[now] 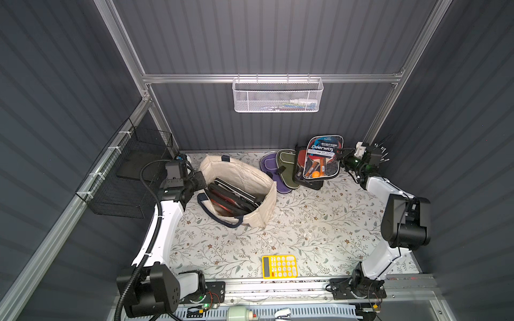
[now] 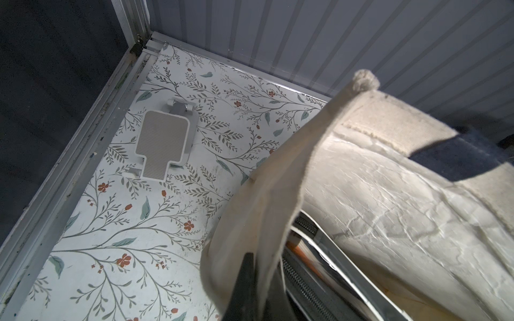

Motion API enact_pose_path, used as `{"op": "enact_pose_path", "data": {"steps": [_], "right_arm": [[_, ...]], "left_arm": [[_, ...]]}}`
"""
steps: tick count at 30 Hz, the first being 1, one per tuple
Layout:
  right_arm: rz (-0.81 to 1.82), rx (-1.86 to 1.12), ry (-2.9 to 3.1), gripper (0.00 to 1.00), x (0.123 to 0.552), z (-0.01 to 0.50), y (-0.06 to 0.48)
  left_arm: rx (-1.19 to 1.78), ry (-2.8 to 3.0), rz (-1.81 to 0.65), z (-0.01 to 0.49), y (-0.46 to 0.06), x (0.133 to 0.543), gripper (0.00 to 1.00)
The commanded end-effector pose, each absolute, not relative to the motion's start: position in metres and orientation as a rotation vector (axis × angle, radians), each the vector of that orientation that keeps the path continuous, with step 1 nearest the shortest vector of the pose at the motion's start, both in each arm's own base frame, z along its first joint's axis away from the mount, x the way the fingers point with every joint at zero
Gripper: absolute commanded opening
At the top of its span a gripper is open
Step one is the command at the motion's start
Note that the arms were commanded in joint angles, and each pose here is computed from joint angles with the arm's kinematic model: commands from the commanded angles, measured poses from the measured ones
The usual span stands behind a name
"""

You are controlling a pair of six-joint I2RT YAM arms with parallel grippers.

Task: Remove the ping pong set from the canvas bag
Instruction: Place the ping pong set at the ping pong set.

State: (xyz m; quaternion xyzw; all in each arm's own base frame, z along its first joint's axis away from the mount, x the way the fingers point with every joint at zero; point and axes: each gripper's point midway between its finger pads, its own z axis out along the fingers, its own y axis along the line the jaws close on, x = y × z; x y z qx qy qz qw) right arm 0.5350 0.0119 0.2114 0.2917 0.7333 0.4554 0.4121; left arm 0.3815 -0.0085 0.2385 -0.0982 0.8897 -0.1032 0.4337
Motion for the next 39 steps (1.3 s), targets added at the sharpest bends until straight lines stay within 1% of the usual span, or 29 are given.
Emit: {"op": "enact_pose_path", "data": {"steps": [1, 11, 19, 30, 34, 36, 38, 39], "right_arm": [[1.208, 0.580, 1.728, 0.00, 0.549, 0.259, 0.013], [1.179, 0.639, 1.798, 0.00, 0.570, 0.207, -0.006], [1.204, 0.666, 1.810, 0.00, 0.585, 0.182, -0.020], [1.180, 0.696, 1.848, 0.00, 0.594, 0.157, -0.028], [1.167, 0.715, 1.862, 0.11, 0.594, 0.149, -0.035], [1.160, 0.723, 1.871, 0.29, 0.594, 0.144, -0.038], [1.154, 0.729, 1.879, 0.41, 0.594, 0.141, -0.040], [1.150, 0.732, 1.883, 0.49, 0.593, 0.139, -0.041]], "left_arm": [[-0.242, 2.195, -0.264, 0.246, -0.008, 0.379, 0.00], [-0.244, 2.203, -0.262, 0.243, -0.007, 0.380, 0.00], [-0.244, 2.203, -0.263, 0.242, -0.007, 0.381, 0.00], [-0.244, 2.200, -0.262, 0.243, -0.007, 0.381, 0.00], [-0.243, 2.198, -0.262, 0.244, -0.007, 0.381, 0.00], [-0.243, 2.197, -0.262, 0.244, -0.007, 0.380, 0.00], [-0.244, 2.198, -0.263, 0.244, -0.007, 0.381, 0.00], [-0.243, 2.199, -0.263, 0.244, -0.007, 0.381, 0.00]]}}
